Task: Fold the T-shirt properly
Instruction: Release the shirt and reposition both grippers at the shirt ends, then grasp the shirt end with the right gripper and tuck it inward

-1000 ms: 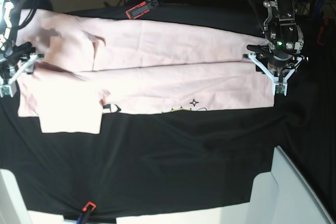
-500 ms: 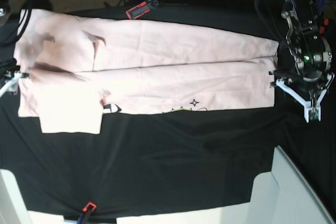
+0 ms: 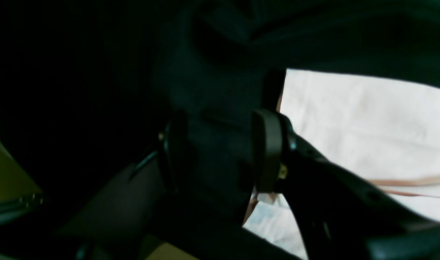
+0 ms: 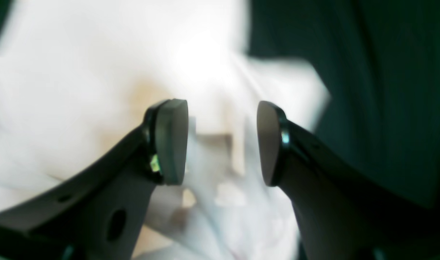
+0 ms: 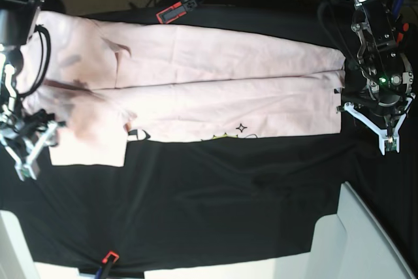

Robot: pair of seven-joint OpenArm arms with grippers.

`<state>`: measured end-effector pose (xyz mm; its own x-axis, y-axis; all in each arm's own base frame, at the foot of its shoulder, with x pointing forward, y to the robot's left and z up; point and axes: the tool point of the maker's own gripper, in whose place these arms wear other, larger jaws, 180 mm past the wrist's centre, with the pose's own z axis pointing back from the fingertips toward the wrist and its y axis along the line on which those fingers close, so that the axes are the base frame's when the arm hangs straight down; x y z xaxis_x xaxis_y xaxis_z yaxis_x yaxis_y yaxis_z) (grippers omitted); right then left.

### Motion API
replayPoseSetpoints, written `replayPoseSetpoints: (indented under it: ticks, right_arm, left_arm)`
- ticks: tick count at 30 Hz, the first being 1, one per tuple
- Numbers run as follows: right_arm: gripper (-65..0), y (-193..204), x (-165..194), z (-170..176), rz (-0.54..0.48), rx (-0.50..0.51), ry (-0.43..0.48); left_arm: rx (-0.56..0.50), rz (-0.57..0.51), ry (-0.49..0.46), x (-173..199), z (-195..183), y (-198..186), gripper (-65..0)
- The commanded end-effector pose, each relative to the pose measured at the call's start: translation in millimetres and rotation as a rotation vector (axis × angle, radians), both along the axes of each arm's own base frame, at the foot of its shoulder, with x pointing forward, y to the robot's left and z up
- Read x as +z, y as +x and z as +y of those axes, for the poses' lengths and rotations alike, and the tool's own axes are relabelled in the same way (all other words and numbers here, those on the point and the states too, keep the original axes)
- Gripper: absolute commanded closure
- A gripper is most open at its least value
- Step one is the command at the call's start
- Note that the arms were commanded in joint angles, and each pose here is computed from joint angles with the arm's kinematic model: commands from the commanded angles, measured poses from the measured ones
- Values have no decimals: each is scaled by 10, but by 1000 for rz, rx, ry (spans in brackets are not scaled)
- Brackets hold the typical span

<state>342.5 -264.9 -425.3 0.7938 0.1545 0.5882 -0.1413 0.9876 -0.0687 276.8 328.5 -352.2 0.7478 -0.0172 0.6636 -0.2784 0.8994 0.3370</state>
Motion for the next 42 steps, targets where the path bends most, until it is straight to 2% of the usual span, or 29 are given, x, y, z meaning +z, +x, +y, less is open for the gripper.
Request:
replayPoseSetpoints:
  ticks: [1,7,12,17,27,28,35,36,40,42]
  right_arm:
    - [-293,163,142,-54,-47,8,-18]
    - [-299,489,-69,25,-7,8,44]
    - [-303,642,-316,-120,7,29,-9]
    - [-402,746,-356,-258,8,21,-24]
    - [-393,752,-481,-17,-8,35,38]
    - [-371,753,-483,-8,-8,36,39]
    - [-93,748,-518,98,-2,48,51]
    - [-71,748,-518,98,-2,48,51]
    - [-61,766,-499,96,-8,49,49]
    - [-33,766,-490,67,-9,47,44]
  left_arm:
    - [-4,-37,38,145,81,64,-284]
    - [3,-9,35,58,118,23,-282]
    - [2,6,34,17,115,-37,-280]
    - [2,14,33,-6,116,-57,-280]
    - [4,12,27,-14,103,-46,-280]
    - [4,10,27,-10,103,-40,-280]
    - [4,13,27,-18,103,-51,-280]
    - [4,12,27,-14,103,-46,-280]
    - [5,12,25,-15,98,-43,-280]
    - [5,15,24,-22,99,-47,-280]
